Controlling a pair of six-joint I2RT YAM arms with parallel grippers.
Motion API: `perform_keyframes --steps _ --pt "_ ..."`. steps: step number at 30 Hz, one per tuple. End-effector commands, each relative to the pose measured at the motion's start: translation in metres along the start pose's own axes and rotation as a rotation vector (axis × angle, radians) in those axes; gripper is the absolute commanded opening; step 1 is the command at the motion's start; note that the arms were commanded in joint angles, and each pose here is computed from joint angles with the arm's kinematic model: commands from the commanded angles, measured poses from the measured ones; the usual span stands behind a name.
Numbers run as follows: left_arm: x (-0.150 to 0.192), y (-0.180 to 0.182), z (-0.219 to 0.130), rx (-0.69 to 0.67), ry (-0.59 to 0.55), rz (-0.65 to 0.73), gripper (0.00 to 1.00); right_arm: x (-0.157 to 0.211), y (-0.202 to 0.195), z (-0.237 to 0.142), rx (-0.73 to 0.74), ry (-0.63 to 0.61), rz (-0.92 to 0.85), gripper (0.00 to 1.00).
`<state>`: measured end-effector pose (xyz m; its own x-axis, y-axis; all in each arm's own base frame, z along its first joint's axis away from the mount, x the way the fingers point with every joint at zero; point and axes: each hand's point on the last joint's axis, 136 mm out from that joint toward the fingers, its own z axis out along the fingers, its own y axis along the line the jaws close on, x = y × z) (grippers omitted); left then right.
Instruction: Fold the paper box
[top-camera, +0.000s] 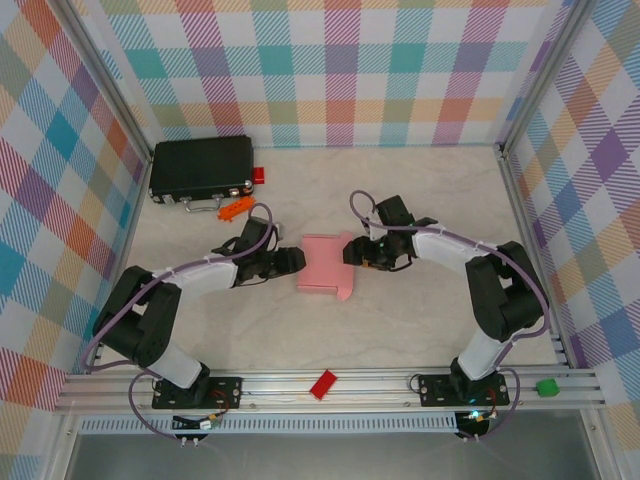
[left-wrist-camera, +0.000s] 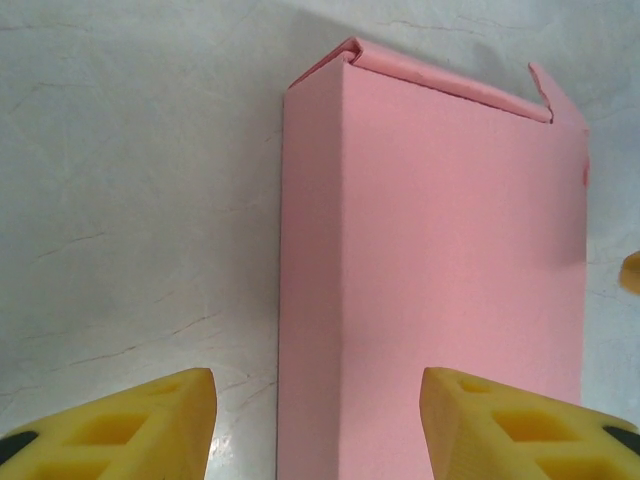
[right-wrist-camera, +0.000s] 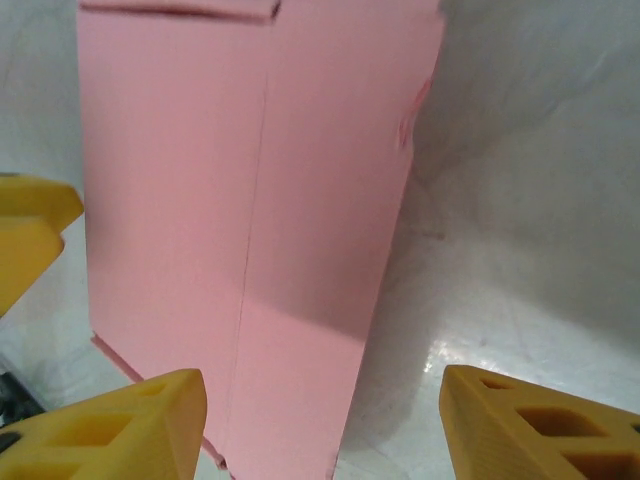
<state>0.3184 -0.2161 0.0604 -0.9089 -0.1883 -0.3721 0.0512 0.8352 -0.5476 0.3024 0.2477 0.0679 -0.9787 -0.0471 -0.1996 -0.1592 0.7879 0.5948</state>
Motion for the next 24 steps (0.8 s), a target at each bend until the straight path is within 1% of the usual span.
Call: perform_keyframes --steps 1,6,9,14,15,19,22,24 --pt "-0.009 -0.014 0.003 0.049 -0.005 0.025 0.55 -0.008 0.022 0.001 -0.133 -0.021 0.003 0.64" --pt "-0.005 -0.013 0.008 0.053 0.014 0.022 0.53 -0.008 0.027 0.008 -0.197 -0.012 0.011 0.64" --pt "-0.004 -0.012 0.009 0.053 0.017 0.02 0.51 -0.008 0.028 0.014 -0.217 0.0 0.025 0.62" --pt "-0.004 -0.012 0.01 0.053 0.014 0.015 0.48 -0.01 0.019 0.022 -0.186 -0.011 0.061 0.62" --pt "-0.004 -0.011 0.01 0.052 0.015 0.015 0.46 -0.011 0.017 0.021 -0.176 -0.018 0.066 0.62" --pt "-0.003 -0.009 0.011 0.043 0.018 0.011 0.44 -0.013 0.009 0.02 -0.13 -0.047 0.078 0.63" --pt "-0.003 -0.008 0.011 0.041 0.017 0.011 0.42 -0.011 0.016 0.022 -0.179 -0.033 0.061 0.62" --pt "-0.002 -0.007 0.012 0.036 0.018 0.009 0.4 -0.01 0.023 0.025 -0.227 -0.005 0.053 0.59"
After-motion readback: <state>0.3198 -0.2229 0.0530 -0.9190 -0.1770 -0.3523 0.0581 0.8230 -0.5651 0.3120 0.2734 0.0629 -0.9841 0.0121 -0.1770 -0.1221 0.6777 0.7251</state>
